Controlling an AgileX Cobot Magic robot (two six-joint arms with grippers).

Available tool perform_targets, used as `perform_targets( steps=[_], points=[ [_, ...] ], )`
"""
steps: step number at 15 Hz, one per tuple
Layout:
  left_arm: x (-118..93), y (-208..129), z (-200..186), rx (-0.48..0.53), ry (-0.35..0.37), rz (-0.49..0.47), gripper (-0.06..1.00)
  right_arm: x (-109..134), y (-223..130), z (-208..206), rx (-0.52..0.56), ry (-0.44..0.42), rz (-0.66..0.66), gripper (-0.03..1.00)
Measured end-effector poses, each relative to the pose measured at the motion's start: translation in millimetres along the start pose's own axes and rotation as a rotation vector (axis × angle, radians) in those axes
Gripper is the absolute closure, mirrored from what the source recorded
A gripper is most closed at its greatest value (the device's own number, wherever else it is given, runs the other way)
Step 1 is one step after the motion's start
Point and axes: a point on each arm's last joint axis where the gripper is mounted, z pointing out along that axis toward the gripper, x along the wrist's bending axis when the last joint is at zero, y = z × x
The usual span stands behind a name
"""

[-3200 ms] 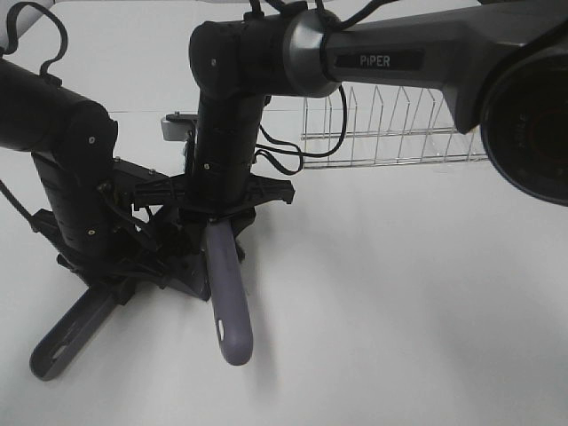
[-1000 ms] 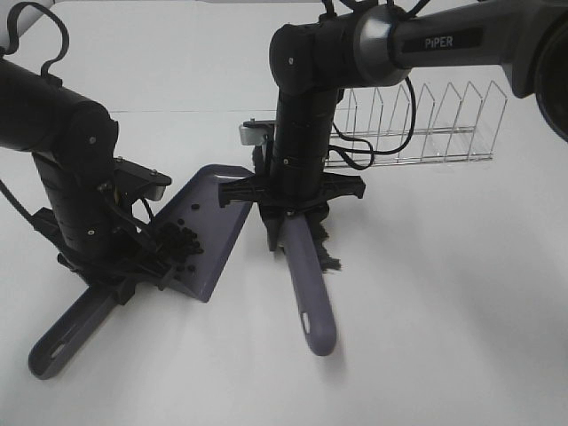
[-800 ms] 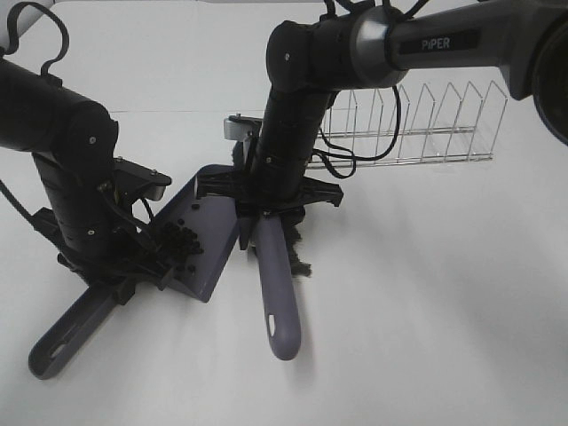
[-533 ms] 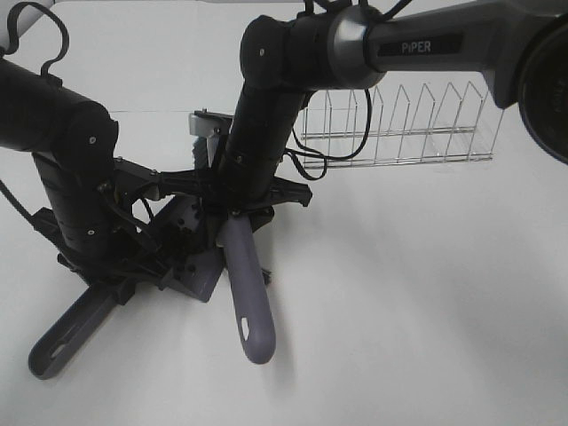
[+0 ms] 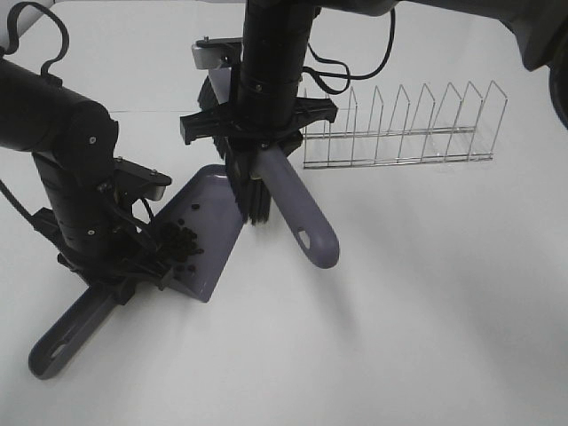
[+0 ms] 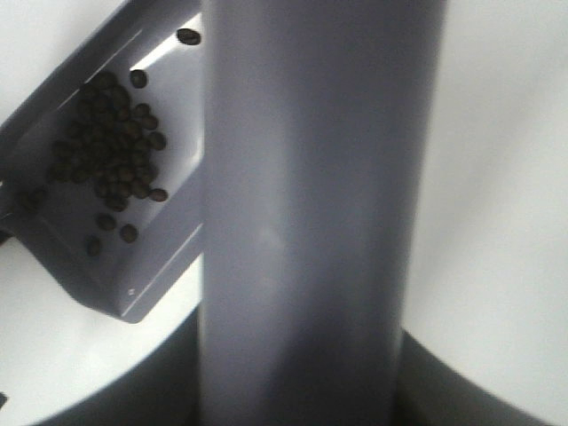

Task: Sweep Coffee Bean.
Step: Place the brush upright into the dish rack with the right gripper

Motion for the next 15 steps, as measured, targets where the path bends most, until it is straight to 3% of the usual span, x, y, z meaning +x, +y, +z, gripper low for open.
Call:
perform_targets(
  steps=[6,9,12,15],
  points=[
    [0,0,0,0.001,-0.003,-0.004,0.63,-55,-8,-20,0.013,-0.040,0.098,0.68],
    [0,0,0,0.001,-0.003,-0.004,0.63,-92,-40,-31,0.084,-0.081,0.146,0.68],
    [-1,0,0,0.009,-0.007,-0.009,0.63,-142,-74,-16,0.211,-0.152,0.224,0.68],
    [-1,0,0,0.012,-0.011,-0.013,0.63,-173,-85,-12,0.252,-0.158,0.253,0.68]
  ],
)
